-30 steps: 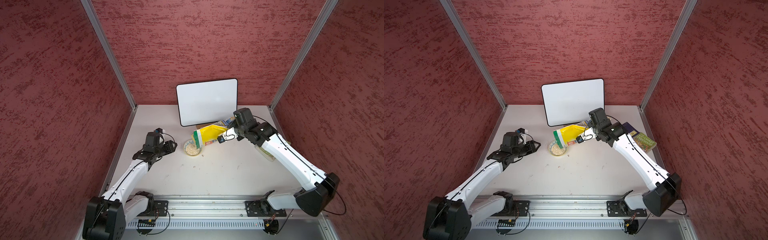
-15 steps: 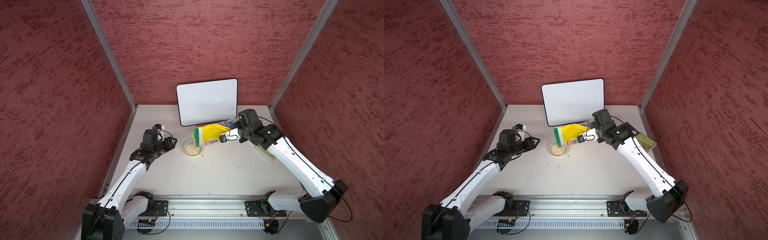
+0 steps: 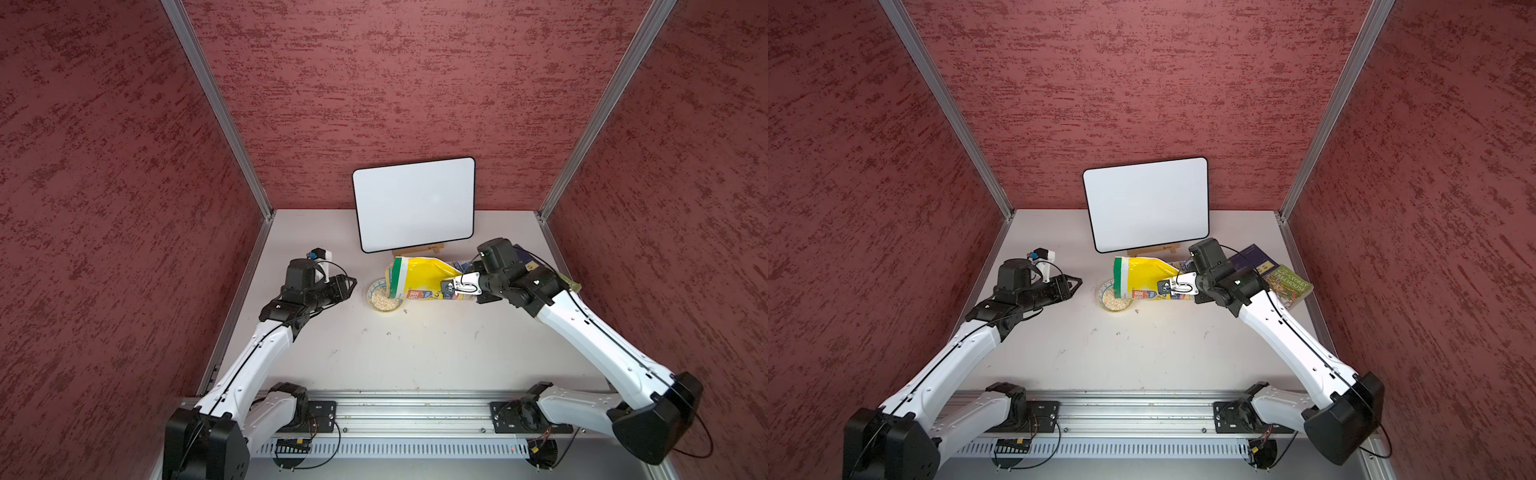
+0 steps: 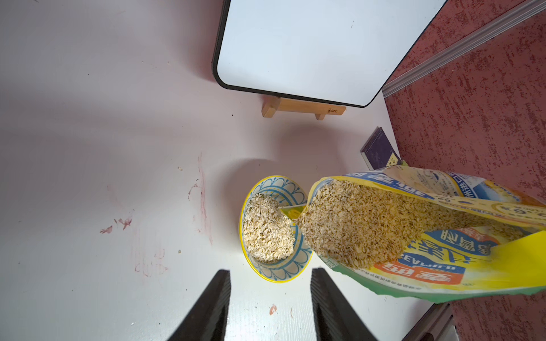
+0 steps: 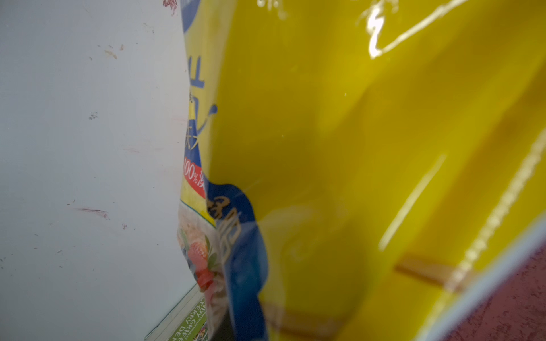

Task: Pour the oats into the breakfast bowl
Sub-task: Pour the oats into the bowl.

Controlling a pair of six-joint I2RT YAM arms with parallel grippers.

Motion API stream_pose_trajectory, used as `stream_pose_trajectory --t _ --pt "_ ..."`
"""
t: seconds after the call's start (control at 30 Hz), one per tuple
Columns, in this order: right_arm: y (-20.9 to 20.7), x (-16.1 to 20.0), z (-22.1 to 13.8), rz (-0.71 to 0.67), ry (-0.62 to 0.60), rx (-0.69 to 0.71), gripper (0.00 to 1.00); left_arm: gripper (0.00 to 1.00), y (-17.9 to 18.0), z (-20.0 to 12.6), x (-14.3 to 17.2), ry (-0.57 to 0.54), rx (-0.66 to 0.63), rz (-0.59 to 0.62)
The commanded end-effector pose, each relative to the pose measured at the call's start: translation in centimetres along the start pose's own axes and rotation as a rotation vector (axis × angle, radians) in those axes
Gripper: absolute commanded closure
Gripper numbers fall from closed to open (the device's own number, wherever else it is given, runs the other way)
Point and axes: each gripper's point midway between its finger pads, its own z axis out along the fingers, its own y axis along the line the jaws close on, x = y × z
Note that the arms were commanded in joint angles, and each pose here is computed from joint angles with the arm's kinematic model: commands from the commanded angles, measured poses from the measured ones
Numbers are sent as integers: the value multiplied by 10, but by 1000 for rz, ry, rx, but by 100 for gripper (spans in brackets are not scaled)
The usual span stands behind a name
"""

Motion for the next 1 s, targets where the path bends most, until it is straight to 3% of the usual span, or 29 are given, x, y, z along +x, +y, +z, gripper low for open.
stream_pose_trajectory --t 0.0,0.57,0.73,0.83,0.97 --pt "-58 -35 -31 128 -216 252 100 51 -18 -5 -15 -42 74 52" --pt "-41 -21 -13 237 -293 207 100 50 -43 34 -27 0 279 216" --pt "-38 -15 -11 251 -293 202 100 31 -31 43 -14 -33 280 343" --pt "-37 -13 -10 251 -293 200 100 28 -26 47 1 -48 313 466" --pt "-37 -10 -10 247 -285 200 100 23 -33 44 8 -107 427 536"
